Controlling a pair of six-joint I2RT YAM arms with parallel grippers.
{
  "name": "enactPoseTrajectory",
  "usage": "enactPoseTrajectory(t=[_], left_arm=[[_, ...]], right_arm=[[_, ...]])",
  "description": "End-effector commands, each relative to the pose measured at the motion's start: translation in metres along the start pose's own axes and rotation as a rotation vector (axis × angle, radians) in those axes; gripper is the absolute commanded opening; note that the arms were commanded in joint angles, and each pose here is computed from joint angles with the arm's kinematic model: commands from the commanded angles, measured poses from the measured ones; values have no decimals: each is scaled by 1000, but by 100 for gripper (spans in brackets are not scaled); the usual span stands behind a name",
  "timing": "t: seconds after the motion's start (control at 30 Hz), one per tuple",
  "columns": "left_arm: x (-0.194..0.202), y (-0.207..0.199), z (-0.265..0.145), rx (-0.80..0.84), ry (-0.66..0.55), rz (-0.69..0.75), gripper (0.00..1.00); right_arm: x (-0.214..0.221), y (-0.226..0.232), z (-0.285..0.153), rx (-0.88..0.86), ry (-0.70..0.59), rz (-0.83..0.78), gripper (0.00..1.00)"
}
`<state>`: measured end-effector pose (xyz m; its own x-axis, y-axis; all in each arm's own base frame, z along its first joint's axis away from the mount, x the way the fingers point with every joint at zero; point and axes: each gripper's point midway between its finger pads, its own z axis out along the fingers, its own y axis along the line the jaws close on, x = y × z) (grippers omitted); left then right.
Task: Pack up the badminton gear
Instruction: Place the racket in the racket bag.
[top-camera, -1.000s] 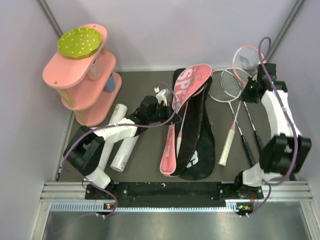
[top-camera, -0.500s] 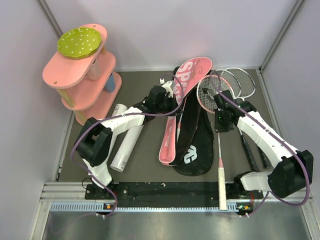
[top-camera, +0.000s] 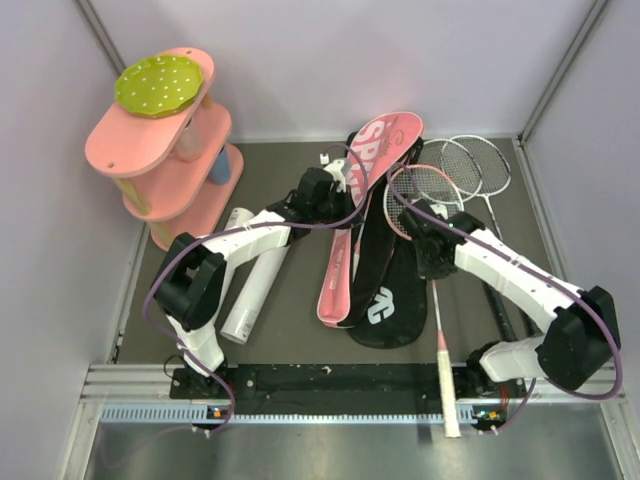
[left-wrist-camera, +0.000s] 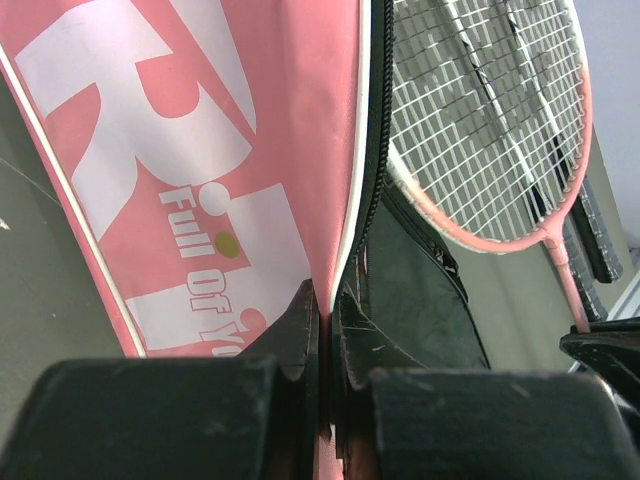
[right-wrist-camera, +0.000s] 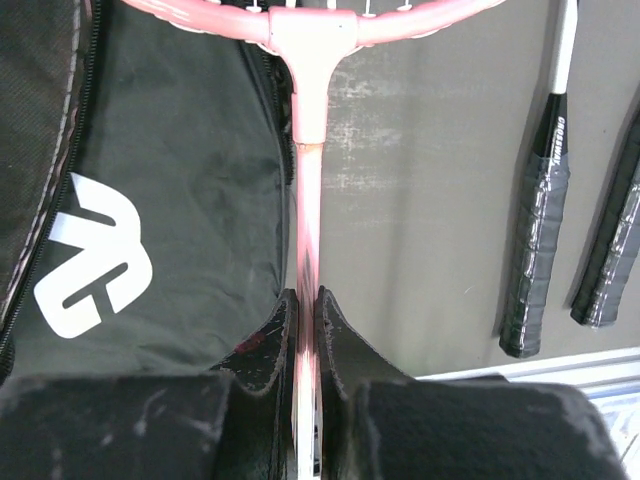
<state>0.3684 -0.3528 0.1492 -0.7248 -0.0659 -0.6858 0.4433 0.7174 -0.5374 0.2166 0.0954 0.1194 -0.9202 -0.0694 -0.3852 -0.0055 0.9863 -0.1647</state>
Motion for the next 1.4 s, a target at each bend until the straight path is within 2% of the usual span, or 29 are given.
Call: enactPoseTrajectory(t=[0.0,0.2,0.33,0.5,0.7,0.9,1.0,1.2,1.27,1.37], left_arm=[[-28,-27,-7,91,-85,5,0],[-12,-44,-9,133,-57,22,0],[-8,-59,-18,185,-57,31,0],[5,-86,-36,352,-16,58,0],[7,-87,-45,362,-12,115,0],[15,-92,-44,410,37,128,0],[19,-103,-50,484,49,113,0],[27,-141,-82,737,79,84,0],[37,-146,-89,776,114,93,0],[52,-137,-85,746,151,84,0]], right_arm=[[-26,19,-10,6,-72,-10,0],[-62,49,-10,14,-141,-33,0],[-100,80,-8,-53,-218,-13,0],[-139,137,-8,-298,-331,-42,0],[-146,161,-18,-474,-366,-86,0],[-152,172,-39,-665,-443,-49,0],[-169,161,-31,-625,-497,79,0],[-213,136,-22,-548,-642,414,0],[-227,122,-13,-497,-661,539,0],[-241,105,-2,-452,-664,688,0]])
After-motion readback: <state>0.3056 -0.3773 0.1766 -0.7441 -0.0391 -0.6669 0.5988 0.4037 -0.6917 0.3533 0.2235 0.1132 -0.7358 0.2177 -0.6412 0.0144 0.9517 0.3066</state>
